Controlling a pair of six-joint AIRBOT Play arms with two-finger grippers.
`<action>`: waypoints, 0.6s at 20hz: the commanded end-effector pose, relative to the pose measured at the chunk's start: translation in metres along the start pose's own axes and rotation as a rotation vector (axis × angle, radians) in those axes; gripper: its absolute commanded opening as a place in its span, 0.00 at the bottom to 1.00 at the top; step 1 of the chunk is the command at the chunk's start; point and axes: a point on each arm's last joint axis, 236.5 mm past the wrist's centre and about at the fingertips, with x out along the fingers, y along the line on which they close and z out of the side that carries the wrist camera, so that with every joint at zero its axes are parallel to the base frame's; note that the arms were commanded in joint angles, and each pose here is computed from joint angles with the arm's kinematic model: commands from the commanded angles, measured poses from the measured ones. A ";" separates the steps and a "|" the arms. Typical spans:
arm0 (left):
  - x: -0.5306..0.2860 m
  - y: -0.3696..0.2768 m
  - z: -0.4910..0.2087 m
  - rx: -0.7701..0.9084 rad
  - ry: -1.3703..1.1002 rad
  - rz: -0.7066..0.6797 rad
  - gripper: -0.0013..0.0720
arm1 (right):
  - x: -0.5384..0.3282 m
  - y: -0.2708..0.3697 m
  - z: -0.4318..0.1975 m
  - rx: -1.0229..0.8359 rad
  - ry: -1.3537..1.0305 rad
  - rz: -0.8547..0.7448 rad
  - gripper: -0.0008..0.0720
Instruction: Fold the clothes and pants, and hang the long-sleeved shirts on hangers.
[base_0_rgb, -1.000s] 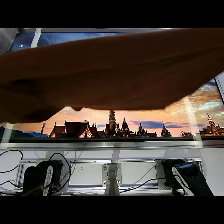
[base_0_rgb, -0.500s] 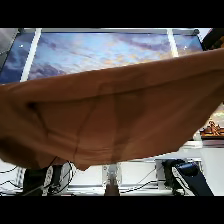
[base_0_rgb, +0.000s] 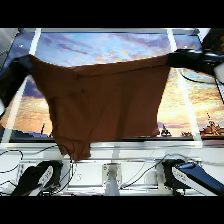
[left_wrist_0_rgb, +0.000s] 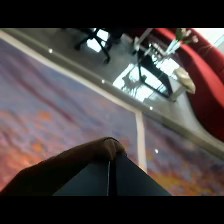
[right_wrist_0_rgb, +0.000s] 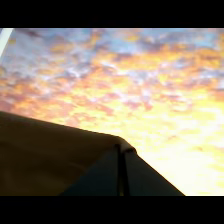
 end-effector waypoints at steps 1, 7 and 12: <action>0.060 0.040 -0.054 -0.110 0.077 0.090 0.04 | 0.084 -0.013 -0.019 0.018 0.040 -0.017 0.04; 0.102 0.043 -0.082 -0.056 -0.037 0.134 0.04 | 0.158 -0.028 -0.026 0.028 -0.027 -0.040 0.04; 0.109 0.048 -0.096 -0.045 -0.024 0.147 0.04 | 0.174 -0.040 -0.022 0.032 -0.073 -0.060 0.04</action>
